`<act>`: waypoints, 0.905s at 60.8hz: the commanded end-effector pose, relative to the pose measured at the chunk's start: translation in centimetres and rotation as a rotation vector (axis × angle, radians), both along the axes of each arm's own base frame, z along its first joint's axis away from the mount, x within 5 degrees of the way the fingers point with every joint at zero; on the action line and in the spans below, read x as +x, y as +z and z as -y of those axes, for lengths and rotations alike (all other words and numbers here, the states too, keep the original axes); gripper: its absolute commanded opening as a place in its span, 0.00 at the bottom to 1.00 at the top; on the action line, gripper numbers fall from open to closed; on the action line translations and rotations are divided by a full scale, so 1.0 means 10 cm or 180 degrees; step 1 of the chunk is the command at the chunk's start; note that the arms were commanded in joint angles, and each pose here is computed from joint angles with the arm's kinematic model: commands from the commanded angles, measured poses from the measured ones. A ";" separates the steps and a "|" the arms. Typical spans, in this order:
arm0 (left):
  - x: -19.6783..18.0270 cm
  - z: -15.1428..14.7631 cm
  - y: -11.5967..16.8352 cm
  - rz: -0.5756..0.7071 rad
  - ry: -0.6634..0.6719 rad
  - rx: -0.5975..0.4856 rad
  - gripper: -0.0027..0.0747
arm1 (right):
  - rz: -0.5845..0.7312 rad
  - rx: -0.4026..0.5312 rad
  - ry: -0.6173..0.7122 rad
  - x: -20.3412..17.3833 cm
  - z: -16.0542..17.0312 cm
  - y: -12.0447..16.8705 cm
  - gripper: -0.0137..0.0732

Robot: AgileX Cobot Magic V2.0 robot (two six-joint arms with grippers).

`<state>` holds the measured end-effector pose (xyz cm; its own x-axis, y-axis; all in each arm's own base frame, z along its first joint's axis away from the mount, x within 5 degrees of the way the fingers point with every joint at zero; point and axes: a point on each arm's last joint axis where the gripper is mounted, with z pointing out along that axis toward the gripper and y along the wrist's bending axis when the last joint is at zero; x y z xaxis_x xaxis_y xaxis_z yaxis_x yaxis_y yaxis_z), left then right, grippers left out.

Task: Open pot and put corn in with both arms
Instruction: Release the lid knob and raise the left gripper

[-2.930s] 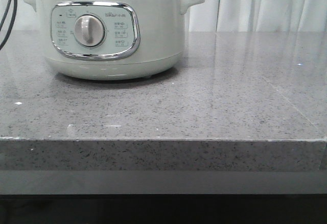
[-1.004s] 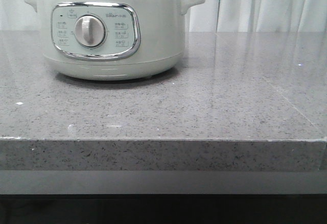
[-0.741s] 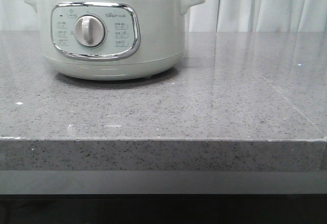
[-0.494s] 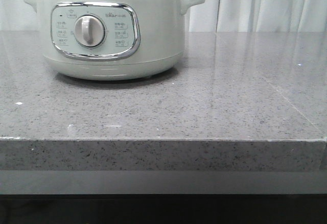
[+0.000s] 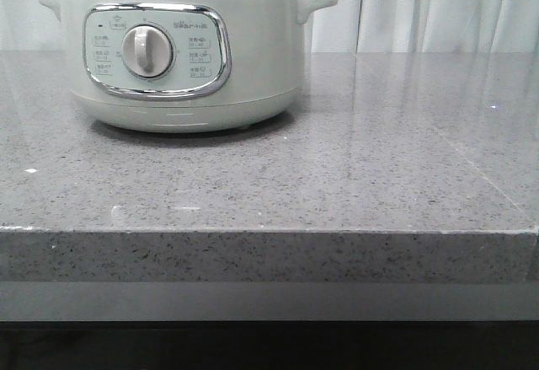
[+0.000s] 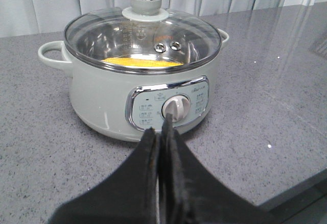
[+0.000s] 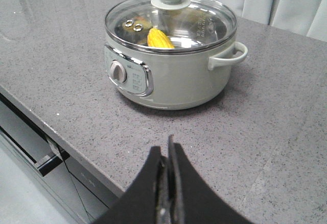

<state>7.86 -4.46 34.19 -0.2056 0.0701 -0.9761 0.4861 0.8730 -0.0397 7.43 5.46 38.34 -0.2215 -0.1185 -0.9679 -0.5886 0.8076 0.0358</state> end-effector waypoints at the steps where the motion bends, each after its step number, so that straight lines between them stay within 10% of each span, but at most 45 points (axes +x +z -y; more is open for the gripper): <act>1: -0.04 -0.04 0.15 0.0432 0.0063 -0.0217 0.01 | 0.0240 0.0190 -0.0047 0.00 0.01 0.14 0.08; 33: -0.27 -0.41 -1.09 0.0954 0.1415 -0.0520 0.01 | 0.0241 0.0191 -0.0048 0.00 0.01 0.14 0.08; 55: -0.24 -0.42 -1.28 0.0985 0.1459 -0.0534 0.01 | 0.0244 0.0193 -0.0049 0.00 0.01 0.14 0.08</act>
